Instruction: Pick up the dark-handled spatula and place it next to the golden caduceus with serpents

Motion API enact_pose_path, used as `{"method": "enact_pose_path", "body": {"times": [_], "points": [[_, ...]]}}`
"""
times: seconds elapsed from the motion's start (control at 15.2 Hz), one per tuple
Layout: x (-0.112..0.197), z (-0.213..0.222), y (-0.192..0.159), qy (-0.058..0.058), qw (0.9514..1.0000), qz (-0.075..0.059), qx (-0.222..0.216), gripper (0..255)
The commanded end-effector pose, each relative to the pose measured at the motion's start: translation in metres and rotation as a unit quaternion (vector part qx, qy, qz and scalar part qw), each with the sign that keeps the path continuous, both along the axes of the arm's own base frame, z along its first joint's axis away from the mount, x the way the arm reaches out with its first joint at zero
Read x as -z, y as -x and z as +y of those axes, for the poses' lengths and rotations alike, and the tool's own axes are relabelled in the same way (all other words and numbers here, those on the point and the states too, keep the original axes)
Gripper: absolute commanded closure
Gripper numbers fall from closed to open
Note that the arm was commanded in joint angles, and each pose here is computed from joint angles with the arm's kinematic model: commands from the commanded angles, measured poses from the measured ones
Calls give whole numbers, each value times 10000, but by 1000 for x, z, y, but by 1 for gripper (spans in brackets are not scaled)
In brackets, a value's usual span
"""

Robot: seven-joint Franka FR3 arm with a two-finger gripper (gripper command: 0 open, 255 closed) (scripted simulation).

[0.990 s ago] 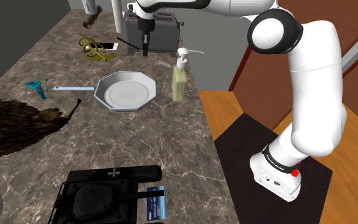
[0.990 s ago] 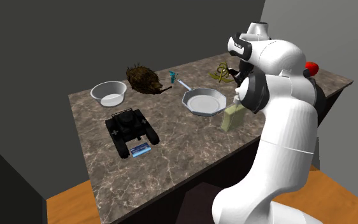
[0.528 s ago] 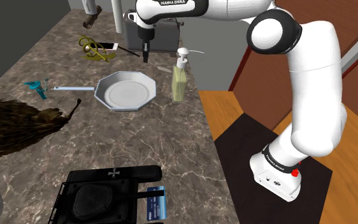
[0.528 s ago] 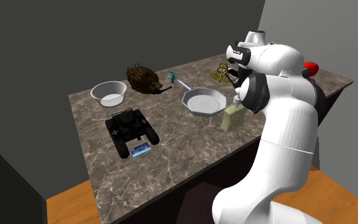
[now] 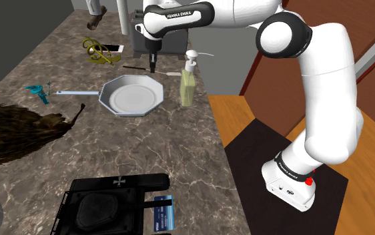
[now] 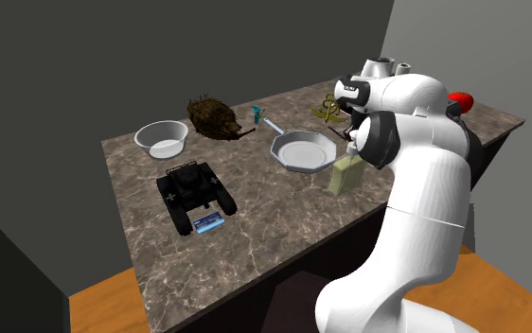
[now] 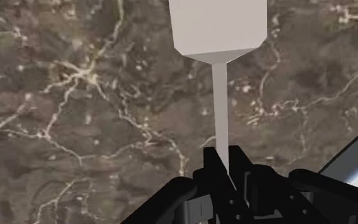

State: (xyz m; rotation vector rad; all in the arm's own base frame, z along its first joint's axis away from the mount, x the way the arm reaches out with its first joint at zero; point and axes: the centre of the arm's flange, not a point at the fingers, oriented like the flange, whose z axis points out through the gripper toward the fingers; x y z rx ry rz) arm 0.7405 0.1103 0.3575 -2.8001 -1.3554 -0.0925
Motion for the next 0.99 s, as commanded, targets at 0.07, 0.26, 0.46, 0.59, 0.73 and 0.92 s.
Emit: {"method": "enact_pose_path", "body": {"times": [0.07, 0.26, 0.46, 0.59, 0.73, 0.92], "points": [[7, 0, 1, 0, 10000, -1, 0, 255], [7, 0, 1, 0, 10000, -1, 0, 255], [7, 0, 1, 0, 10000, -1, 0, 255], [7, 0, 1, 0, 10000, -1, 0, 0], [7, 0, 1, 0, 10000, -1, 0, 0], [-6, -1, 2, 0, 10000, -1, 0, 0]]}}
